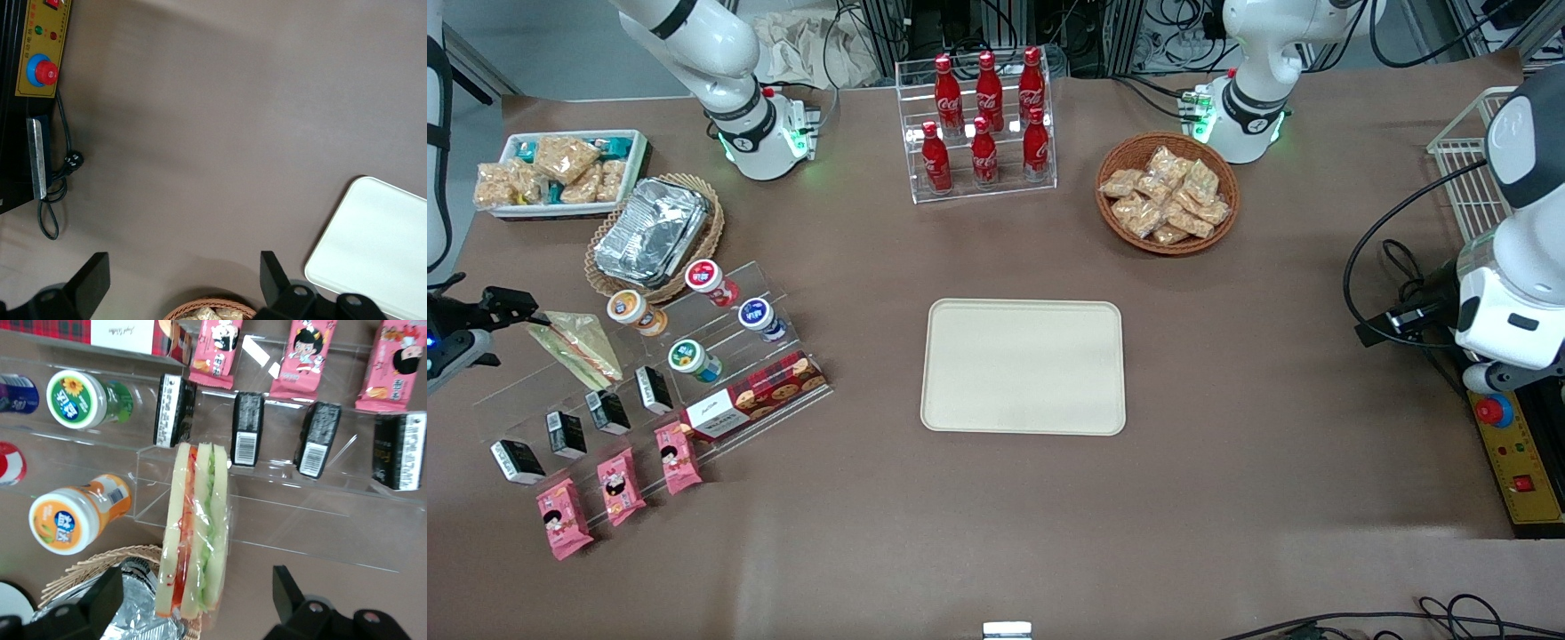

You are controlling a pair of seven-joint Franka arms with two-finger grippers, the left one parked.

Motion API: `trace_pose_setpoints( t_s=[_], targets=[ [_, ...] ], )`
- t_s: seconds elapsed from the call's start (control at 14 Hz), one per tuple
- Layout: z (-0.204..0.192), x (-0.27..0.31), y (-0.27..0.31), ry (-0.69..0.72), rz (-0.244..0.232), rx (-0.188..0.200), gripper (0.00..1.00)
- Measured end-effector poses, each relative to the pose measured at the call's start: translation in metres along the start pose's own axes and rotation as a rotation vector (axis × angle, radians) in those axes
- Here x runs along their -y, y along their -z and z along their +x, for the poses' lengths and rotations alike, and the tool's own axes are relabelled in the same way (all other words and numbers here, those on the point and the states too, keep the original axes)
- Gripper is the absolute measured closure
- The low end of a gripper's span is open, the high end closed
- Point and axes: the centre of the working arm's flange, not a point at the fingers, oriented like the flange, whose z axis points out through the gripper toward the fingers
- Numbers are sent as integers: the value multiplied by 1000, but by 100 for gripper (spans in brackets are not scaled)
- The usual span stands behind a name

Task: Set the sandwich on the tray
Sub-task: 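Close the right gripper on the sandwich and lift it off the stand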

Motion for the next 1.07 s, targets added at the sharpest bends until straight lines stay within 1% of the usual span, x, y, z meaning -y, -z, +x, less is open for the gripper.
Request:
trace_pose_setpoints(
  t_s=[0.14, 0.43, 0.71, 0.79, 0.86, 1.07],
  targets=[
    [0, 1, -11, 12, 5, 3, 0],
    [-5, 0, -37, 38, -13, -9, 0],
    [-26, -4, -70, 23, 3, -9, 0],
    [-28, -4, -72, 21, 7, -7, 2],
    [-27, -3, -72, 22, 7, -7, 6],
    [-25, 0, -68, 28, 0, -8, 39]
  ],
)
